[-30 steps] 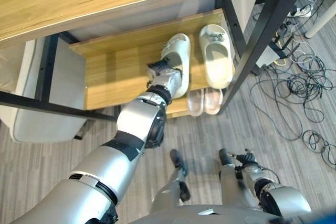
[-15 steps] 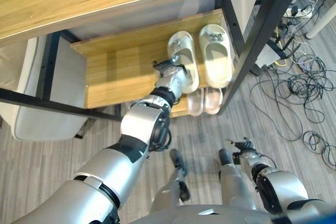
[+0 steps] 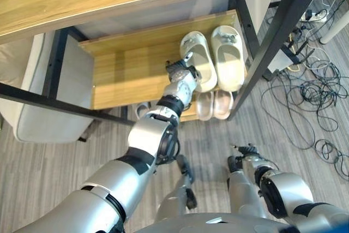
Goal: Arrange the slippers neatly on the shoe rack.
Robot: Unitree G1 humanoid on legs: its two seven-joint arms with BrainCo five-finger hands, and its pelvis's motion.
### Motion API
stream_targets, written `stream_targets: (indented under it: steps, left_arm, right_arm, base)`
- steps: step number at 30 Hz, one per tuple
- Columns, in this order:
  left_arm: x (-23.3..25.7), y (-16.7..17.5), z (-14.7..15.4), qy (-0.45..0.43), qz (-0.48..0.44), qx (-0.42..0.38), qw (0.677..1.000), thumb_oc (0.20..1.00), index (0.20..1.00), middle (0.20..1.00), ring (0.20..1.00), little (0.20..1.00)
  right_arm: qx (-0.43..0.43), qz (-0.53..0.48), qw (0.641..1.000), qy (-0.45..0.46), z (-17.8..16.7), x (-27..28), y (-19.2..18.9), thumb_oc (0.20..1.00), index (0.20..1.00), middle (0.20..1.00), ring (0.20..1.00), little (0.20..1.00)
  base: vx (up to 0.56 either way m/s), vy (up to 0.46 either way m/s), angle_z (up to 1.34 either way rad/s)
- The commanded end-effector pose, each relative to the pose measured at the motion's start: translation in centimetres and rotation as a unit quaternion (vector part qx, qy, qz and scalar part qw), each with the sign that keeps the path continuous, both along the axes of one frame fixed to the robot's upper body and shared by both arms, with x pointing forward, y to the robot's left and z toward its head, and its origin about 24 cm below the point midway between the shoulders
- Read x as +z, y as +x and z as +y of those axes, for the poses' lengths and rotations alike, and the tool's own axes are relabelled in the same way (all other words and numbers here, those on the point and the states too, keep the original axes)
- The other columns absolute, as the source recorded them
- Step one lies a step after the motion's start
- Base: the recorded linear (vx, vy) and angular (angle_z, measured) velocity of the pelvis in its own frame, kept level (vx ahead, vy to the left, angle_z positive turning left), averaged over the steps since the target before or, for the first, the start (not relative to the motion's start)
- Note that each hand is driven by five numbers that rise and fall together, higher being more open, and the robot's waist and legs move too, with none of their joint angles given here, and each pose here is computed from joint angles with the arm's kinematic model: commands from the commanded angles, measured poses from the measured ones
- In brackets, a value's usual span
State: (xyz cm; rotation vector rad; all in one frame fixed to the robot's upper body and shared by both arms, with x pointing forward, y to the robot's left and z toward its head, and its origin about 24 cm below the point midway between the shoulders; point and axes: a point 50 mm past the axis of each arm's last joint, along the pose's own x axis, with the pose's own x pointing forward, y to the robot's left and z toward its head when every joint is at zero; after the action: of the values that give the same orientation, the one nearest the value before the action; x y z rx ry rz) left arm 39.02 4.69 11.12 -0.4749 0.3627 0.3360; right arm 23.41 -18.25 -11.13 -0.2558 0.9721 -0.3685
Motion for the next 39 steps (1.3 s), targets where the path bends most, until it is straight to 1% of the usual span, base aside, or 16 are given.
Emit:
stream_targets:
  steps: [1,7,11,12,14,16,19,20,22,26,29,34,36,39]
  left_arm:
    - [-2.4,-2.8,-7.2,-0.055,0.098,-0.131,0.985,1.000,1.000,1.000,1.000,1.000]
    - [-2.3,-3.4,-8.3,-0.026,0.087,-0.179,0.980,1.000,1.000,1.000,1.000,1.000]
    - [-2.6,-3.4,-7.7,-0.005,0.085,-0.177,0.981,1.000,1.000,1.000,1.000,1.000]
    - [-3.1,-3.2,-6.9,0.017,0.093,-0.163,0.982,1.000,1.000,1.000,1.000,1.000]
    - [-3.3,-3.2,-6.5,0.027,0.096,-0.158,0.982,1.000,1.000,1.000,1.000,1.000]
    - [-4.6,-2.6,-3.5,0.103,0.110,-0.124,0.981,1.000,1.000,1.000,1.000,1.000]
    - [-5.5,-2.0,-0.7,0.158,0.130,-0.101,0.974,1.000,1.000,1.000,1.000,1.000]
    - [-5.5,-2.0,-0.7,0.157,0.129,-0.101,0.974,1.000,1.000,1.000,1.000,1.000]
    - [-5.5,-1.6,0.9,0.184,0.135,-0.090,0.969,1.000,1.000,1.000,1.000,1.000]
    - [-3.8,-0.2,4.1,0.274,0.117,-0.059,0.953,1.000,1.000,1.000,1.000,1.000]
    - [-2.7,0.4,5.0,0.303,0.104,-0.050,0.946,1.000,1.000,1.000,1.000,1.000]
    - [-1.0,1.1,5.7,0.351,0.081,-0.050,0.932,1.000,1.000,1.000,1.000,1.000]
    - [-0.5,1.3,6.1,0.382,0.076,-0.049,0.920,1.000,1.000,1.000,1.000,1.000]
    - [-0.1,1.5,6.1,0.384,0.067,-0.050,0.919,1.000,1.000,1.000,1.000,1.000]
  right_arm:
    - [-0.011,-0.039,0.999,0.000,-0.2,2.2,3.0,1.000,1.000,1.000,1.000,1.000]
    - [-0.014,-0.037,0.999,-0.009,-1.0,2.0,2.7,1.000,1.000,1.000,1.000,1.000]
    - [-0.014,-0.038,0.999,-0.013,-1.2,1.9,2.5,1.000,1.000,1.000,1.000,1.000]
    - [-0.015,-0.038,0.999,-0.011,-1.2,1.8,2.4,1.000,1.000,1.000,1.000,1.000]
    - [-0.016,-0.038,0.999,-0.012,-1.2,1.8,2.4,1.000,1.000,1.000,1.000,1.000]
    - [-0.014,-0.036,0.999,-0.013,-1.4,1.7,2.2,1.000,1.000,1.000,1.000,1.000]
    - [-0.010,-0.029,0.999,-0.016,-1.7,1.3,1.6,1.000,1.000,1.000,1.000,1.000]
    - [-0.010,-0.030,0.999,-0.016,-1.7,1.3,1.6,1.000,1.000,1.000,1.000,1.000]
    - [-0.010,-0.023,1.000,-0.017,-1.8,0.9,0.9,1.000,1.000,1.000,1.000,1.000]
    - [-0.011,-0.013,1.000,-0.011,-2.0,-0.3,-0.8,1.000,1.000,1.000,1.000,1.000]
    - [-0.010,-0.010,1.000,-0.005,-1.9,-0.7,-1.5,1.000,1.000,1.000,1.000,1.000]
    - [-0.005,-0.016,1.000,0.004,-1.4,-1.0,-1.9,1.000,1.000,1.000,1.000,1.000]
    - [-0.001,-0.018,1.000,0.005,-1.5,-0.9,-1.8,1.000,1.000,1.000,1.000,1.000]
    - [-0.001,-0.020,1.000,0.008,-1.5,-0.9,-1.8,1.000,1.000,1.000,1.000,1.000]
  base:
    - [0.00,0.000,0.00]
    - [0.00,0.000,0.00]
    - [0.00,0.001,0.02]
    - [0.00,0.004,0.11]
    - [0.00,0.001,0.10]
    - [0.00,0.000,0.00]
    - [0.01,-0.005,-0.03]
    - [0.00,0.000,0.00]
    - [0.00,0.000,0.00]
    - [0.00,-0.012,-0.12]
    - [0.00,0.007,0.13]
    - [0.00,0.013,0.14]
    - [0.00,0.019,0.10]
    - [0.00,0.012,0.08]
